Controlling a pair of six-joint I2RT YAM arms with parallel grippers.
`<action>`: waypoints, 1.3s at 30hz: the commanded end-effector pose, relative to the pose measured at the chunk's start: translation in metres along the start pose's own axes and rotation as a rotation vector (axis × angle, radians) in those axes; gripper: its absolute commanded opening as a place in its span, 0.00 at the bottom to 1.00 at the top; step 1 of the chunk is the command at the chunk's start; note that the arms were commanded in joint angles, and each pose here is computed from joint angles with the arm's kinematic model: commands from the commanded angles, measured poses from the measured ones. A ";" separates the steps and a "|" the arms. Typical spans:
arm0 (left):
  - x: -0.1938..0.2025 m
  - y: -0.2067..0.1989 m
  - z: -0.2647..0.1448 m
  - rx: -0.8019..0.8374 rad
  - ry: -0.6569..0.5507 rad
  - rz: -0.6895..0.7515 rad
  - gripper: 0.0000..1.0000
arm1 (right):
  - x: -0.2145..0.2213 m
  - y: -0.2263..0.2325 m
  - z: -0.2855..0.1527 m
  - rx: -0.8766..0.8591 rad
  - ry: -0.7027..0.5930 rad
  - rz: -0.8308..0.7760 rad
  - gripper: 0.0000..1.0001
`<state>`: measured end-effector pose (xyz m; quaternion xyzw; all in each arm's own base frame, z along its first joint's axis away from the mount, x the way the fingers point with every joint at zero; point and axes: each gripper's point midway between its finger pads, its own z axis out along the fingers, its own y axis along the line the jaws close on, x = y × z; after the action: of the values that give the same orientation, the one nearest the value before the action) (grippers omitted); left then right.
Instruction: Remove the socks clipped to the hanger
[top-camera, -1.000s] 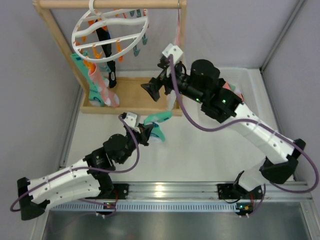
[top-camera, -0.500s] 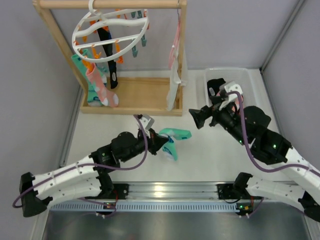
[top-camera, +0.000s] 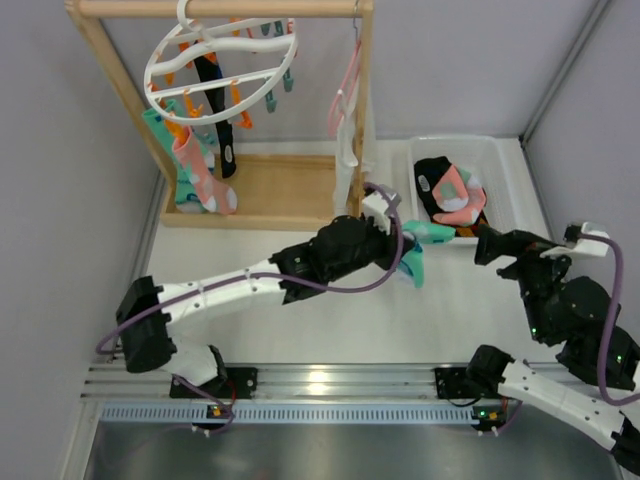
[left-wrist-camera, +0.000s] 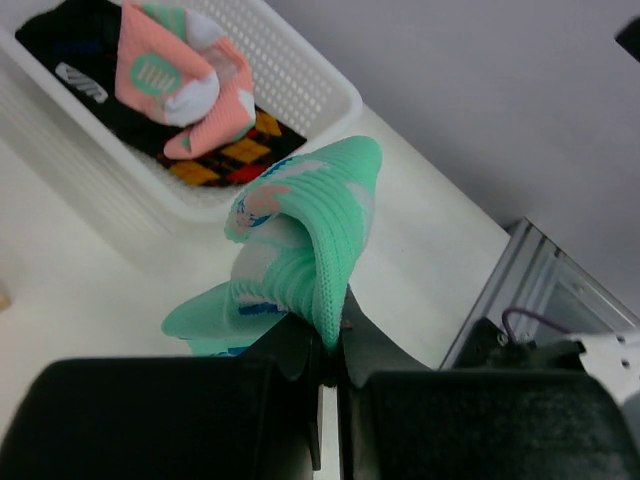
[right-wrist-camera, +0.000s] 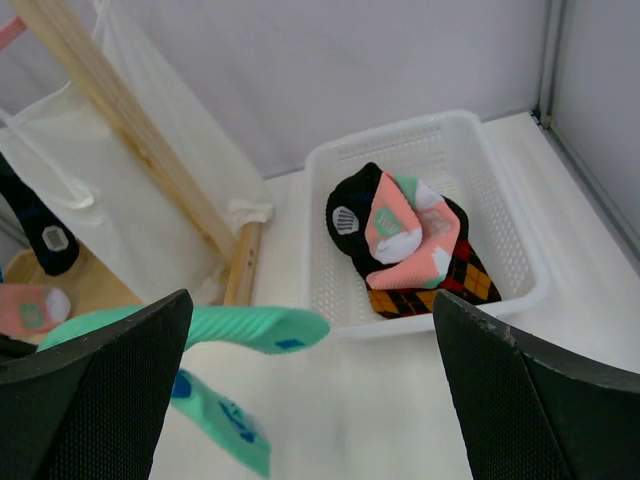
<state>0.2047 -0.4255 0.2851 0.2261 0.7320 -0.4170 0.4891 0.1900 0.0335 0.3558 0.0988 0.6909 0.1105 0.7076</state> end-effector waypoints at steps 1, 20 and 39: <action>-0.043 -0.006 0.040 -0.040 -0.125 0.048 0.00 | -0.020 -0.033 -0.012 0.116 -0.051 0.067 0.99; -0.108 0.058 0.215 -0.136 -0.297 0.172 0.00 | -0.023 -0.018 -0.020 -0.032 -0.072 0.142 1.00; -0.114 0.034 0.142 -0.154 -0.262 0.171 0.99 | -0.009 -0.001 -0.011 -0.056 -0.029 0.115 0.99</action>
<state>0.3889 -0.5357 0.2225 0.2231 0.7419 -0.2903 0.5616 0.1771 0.0253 0.3591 0.1185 0.6733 0.1614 0.7117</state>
